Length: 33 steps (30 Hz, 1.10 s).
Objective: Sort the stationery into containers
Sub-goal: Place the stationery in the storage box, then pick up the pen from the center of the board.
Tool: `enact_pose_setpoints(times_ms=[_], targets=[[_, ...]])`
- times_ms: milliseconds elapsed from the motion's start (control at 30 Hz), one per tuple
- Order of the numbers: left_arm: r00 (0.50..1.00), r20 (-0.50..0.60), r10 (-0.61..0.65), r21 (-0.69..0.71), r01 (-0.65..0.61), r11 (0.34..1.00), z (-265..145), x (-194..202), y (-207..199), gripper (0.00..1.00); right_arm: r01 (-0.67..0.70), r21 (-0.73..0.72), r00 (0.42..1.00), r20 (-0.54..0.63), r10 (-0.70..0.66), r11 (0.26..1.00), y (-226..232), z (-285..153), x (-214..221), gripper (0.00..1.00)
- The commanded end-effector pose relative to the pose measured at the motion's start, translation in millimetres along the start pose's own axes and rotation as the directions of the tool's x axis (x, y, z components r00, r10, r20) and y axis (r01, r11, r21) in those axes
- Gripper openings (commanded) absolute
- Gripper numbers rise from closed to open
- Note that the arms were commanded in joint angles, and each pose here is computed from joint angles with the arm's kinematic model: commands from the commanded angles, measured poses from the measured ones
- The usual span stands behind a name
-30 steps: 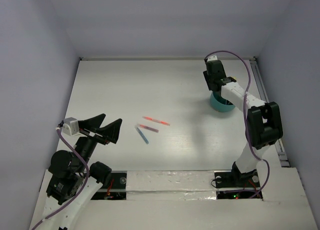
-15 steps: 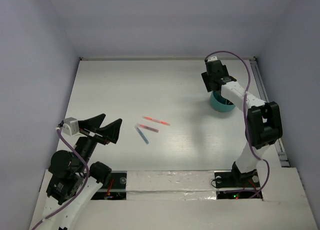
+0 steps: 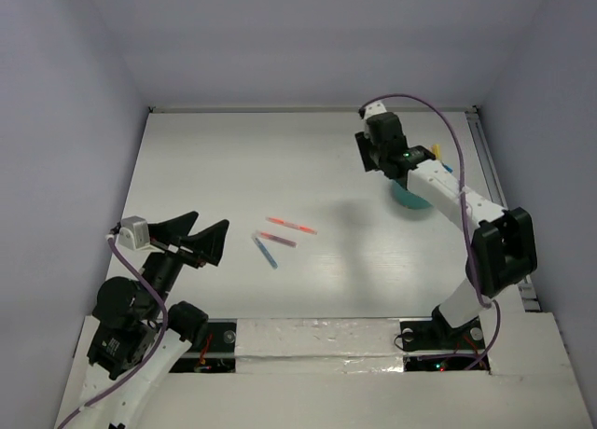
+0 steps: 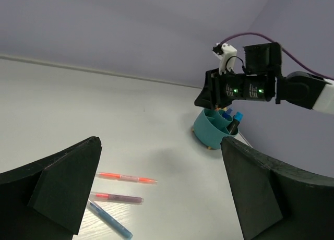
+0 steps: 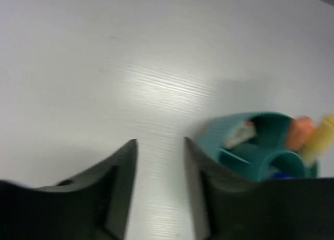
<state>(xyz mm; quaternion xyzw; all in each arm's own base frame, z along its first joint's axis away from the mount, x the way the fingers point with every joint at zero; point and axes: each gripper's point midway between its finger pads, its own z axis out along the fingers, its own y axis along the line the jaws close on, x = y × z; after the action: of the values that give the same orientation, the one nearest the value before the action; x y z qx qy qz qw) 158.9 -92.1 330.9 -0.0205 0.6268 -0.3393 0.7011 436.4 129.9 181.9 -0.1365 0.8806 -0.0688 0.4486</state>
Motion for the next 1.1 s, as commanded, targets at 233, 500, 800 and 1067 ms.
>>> enact_pose_setpoints(times_ms=[233, 500, 800, 1067], targets=[[1.000, -0.013, -0.007, -0.072, 0.006, 0.997, 17, -1, 9, 0.99, 0.096, -0.629, 0.995, 0.051, -0.082, 0.771, 235, -68, 7, 0.32], [1.000, 0.016, 0.017, -0.089, -0.016, 0.996, 15, -10, 12, 0.99, 0.196, -0.644, 0.963, -0.018, -0.271, 0.740, 302, -42, 41, 0.57], [1.000, -0.004, 0.024, -0.088, -0.025, 0.996, 18, -5, 12, 0.99, 0.277, -0.646, 0.924, -0.024, -0.381, 0.712, 331, -20, 58, 0.55], [1.000, -0.006, 0.023, -0.078, -0.023, 0.997, 18, -3, 12, 0.99, 0.343, -0.598, 0.893, -0.033, -0.450, 0.725, 337, 13, 72, 0.42]])
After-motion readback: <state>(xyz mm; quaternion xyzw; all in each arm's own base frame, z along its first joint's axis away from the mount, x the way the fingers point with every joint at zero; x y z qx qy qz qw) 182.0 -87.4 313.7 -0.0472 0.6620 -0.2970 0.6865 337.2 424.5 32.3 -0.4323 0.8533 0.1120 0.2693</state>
